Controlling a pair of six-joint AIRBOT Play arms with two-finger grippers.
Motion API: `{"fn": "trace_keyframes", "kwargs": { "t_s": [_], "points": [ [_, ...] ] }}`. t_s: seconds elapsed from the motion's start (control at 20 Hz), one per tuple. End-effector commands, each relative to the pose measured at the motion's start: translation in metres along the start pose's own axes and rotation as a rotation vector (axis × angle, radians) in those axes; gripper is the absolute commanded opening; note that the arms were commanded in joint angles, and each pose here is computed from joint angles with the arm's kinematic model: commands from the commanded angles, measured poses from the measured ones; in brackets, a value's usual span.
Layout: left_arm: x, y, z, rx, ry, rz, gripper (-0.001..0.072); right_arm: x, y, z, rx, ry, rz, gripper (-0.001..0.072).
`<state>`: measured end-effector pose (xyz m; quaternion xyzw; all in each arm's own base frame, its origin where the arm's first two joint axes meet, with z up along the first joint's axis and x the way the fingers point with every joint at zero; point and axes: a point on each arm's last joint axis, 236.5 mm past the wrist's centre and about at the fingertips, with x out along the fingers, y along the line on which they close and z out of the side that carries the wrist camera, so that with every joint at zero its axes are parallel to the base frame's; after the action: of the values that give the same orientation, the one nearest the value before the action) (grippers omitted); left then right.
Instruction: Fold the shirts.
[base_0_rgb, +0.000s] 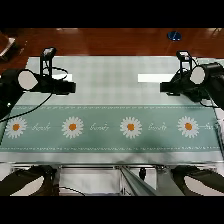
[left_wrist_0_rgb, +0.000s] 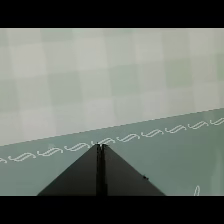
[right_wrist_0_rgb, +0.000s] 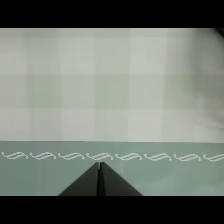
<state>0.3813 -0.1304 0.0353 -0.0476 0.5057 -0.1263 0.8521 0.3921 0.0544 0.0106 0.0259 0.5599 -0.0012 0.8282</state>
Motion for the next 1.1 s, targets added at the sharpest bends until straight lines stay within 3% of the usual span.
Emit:
{"fn": "trace_keyframes", "kwargs": {
  "t_s": [0.0,0.8,1.0,1.05],
  "points": [
    [0.0,0.0,0.0,0.001,0.001,0.0,0.0019,0.0,0.0,0.0,0.0,0.002,0.0,0.0029],
    [0.0,0.0,0.0,0.001,0.0,0.0,0.0019,0.0,0.001,0.005,-0.003,-0.021,0.003,0.0029],
    [0.004,0.0,0.016,-0.001,-0.063,-0.002,0.0019,-0.009,-0.035,0.058,-0.164,-0.237,-0.171,0.0031],
    [0.007,0.0,0.022,-0.002,-0.087,-0.002,0.0025,-0.017,-0.049,0.078,-0.22,-0.313,-0.243,0.0114]
  ]
}}
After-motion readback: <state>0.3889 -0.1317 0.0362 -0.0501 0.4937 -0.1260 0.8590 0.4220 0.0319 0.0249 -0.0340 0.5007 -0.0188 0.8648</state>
